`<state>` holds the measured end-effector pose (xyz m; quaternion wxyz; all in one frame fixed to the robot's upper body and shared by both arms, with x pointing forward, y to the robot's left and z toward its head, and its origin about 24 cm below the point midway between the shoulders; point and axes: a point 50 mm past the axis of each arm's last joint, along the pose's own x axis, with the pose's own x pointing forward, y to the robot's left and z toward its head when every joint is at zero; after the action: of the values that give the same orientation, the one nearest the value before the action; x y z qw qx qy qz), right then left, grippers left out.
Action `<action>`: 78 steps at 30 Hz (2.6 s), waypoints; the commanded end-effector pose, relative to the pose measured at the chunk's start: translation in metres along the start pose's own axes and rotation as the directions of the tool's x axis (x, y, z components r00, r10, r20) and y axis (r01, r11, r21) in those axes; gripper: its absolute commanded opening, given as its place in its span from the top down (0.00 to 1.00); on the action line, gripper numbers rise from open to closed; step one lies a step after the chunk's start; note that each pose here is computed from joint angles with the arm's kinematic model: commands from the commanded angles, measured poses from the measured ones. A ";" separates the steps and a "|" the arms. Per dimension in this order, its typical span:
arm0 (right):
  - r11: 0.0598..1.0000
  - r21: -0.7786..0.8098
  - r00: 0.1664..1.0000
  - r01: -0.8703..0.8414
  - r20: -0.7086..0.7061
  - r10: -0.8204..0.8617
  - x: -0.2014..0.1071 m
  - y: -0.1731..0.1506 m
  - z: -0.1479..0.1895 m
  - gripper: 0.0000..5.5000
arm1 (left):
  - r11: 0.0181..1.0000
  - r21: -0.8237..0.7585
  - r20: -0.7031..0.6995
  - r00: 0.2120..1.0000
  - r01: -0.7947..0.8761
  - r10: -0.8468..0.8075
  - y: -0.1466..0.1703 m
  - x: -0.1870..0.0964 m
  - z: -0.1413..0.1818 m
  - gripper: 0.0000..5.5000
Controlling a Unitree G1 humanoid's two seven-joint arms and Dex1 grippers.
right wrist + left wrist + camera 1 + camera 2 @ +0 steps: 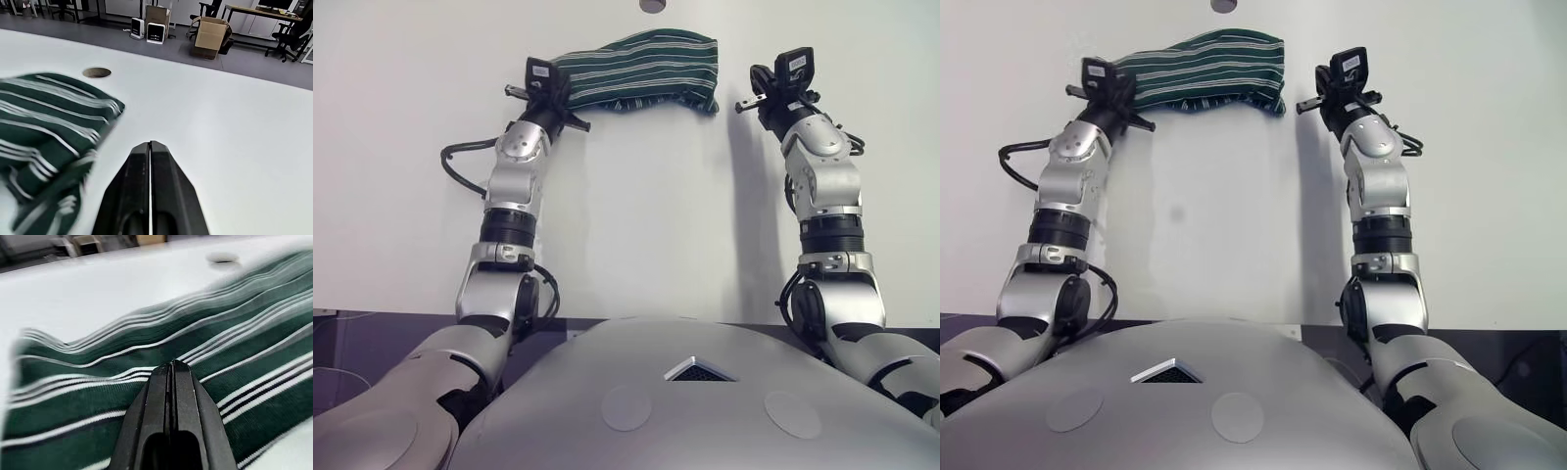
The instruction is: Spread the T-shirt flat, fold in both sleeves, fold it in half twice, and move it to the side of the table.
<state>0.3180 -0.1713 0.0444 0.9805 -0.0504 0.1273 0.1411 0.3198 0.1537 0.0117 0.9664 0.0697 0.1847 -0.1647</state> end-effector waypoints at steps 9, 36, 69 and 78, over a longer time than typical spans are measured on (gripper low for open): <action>0.993 -0.079 0.996 -0.085 -0.011 0.084 0.007 -0.016 0.026 1.00 | 0.743 0.070 -0.670 0.584 0.665 -0.460 -0.011 -0.113 -0.101 0.99; 0.798 0.422 0.820 -0.431 -0.186 0.541 -0.022 0.004 0.008 0.67 | 0.818 0.355 -0.161 0.891 0.453 -0.424 0.032 -0.087 0.029 1.00; 0.544 0.098 0.552 -0.834 0.115 0.826 -0.079 0.017 0.079 1.00 | 0.946 -0.044 -0.055 0.945 0.321 -0.323 0.080 -0.089 0.012 0.66; 0.560 0.096 0.567 -0.823 0.081 0.819 -0.073 0.021 0.069 1.00 | 0.959 -0.050 -0.195 0.939 0.279 -0.283 0.080 -0.077 -0.019 0.66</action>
<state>0.2592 -0.1603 0.1313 0.7997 0.0843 0.1269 0.5807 0.2719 0.2559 0.0349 0.9114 0.0496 0.2816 -0.2959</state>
